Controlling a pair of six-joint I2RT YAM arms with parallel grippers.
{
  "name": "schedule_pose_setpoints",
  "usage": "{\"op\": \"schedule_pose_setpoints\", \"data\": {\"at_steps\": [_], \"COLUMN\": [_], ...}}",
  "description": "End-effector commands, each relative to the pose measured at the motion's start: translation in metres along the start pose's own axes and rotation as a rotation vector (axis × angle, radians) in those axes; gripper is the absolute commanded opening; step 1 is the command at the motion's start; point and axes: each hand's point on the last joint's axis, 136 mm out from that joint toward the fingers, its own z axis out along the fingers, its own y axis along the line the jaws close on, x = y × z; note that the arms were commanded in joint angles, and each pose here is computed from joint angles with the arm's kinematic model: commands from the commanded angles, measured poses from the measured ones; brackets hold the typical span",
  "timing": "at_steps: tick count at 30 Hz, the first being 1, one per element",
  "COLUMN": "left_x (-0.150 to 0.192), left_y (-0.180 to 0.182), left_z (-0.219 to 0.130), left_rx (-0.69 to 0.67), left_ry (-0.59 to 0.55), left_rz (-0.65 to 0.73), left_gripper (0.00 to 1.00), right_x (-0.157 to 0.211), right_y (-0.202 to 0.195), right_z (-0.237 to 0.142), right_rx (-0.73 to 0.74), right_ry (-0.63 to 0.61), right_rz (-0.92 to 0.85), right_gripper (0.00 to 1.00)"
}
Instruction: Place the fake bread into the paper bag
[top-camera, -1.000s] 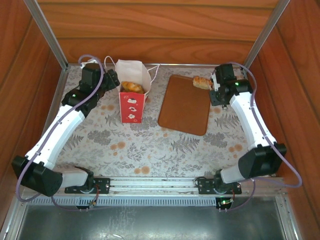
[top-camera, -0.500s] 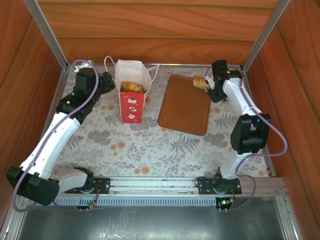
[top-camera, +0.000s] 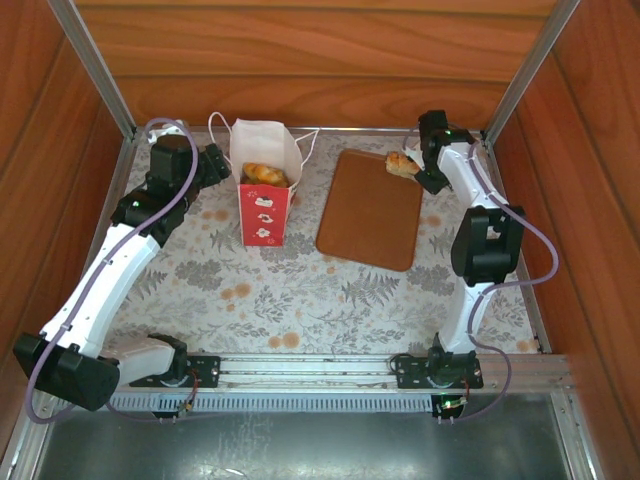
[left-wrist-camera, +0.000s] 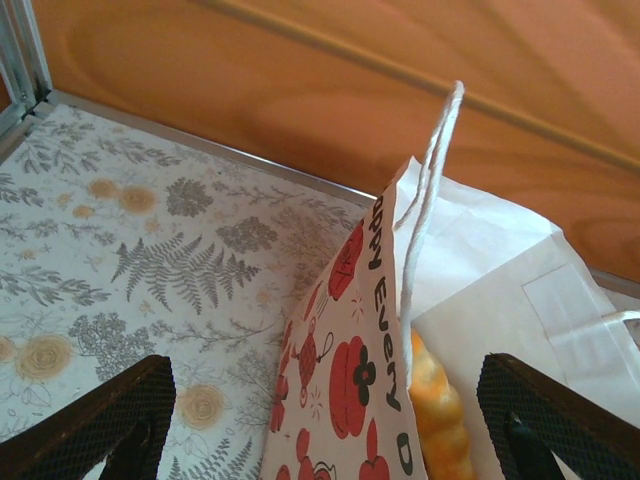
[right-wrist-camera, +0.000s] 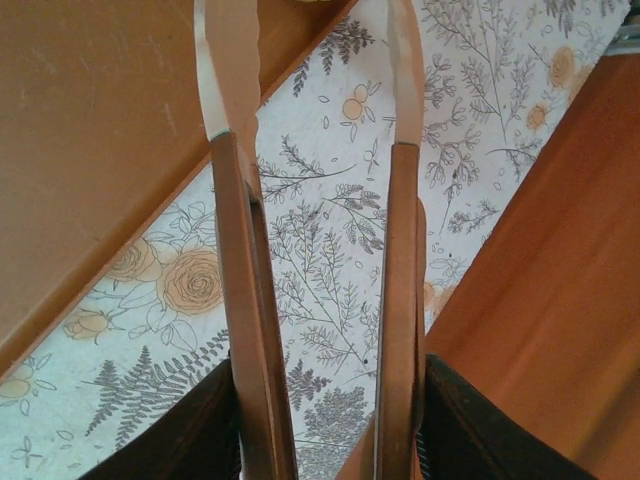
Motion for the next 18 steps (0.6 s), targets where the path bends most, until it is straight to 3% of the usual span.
{"op": "schedule_pose_setpoints", "data": {"at_steps": [1, 12, 18], "left_x": [-0.003, -0.005, -0.005], "left_y": [0.002, 0.003, 0.003], "left_z": [0.004, 0.012, 0.017], "left_rx": [-0.011, -0.014, 0.002], "left_ry": [-0.001, 0.01, 0.028], "left_rz": [0.014, 0.012, 0.007], "left_gripper": [0.84, 0.84, 0.84], "right_x": [-0.002, -0.007, -0.014], "right_y": [-0.014, -0.021, -0.013], "right_z": [-0.01, -0.012, -0.004], "right_rx": [0.029, 0.075, 0.031], "right_ry": [-0.023, -0.064, -0.082], "right_rz": [-0.02, -0.039, -0.042], "right_gripper": [0.49, 0.54, 0.55]}}
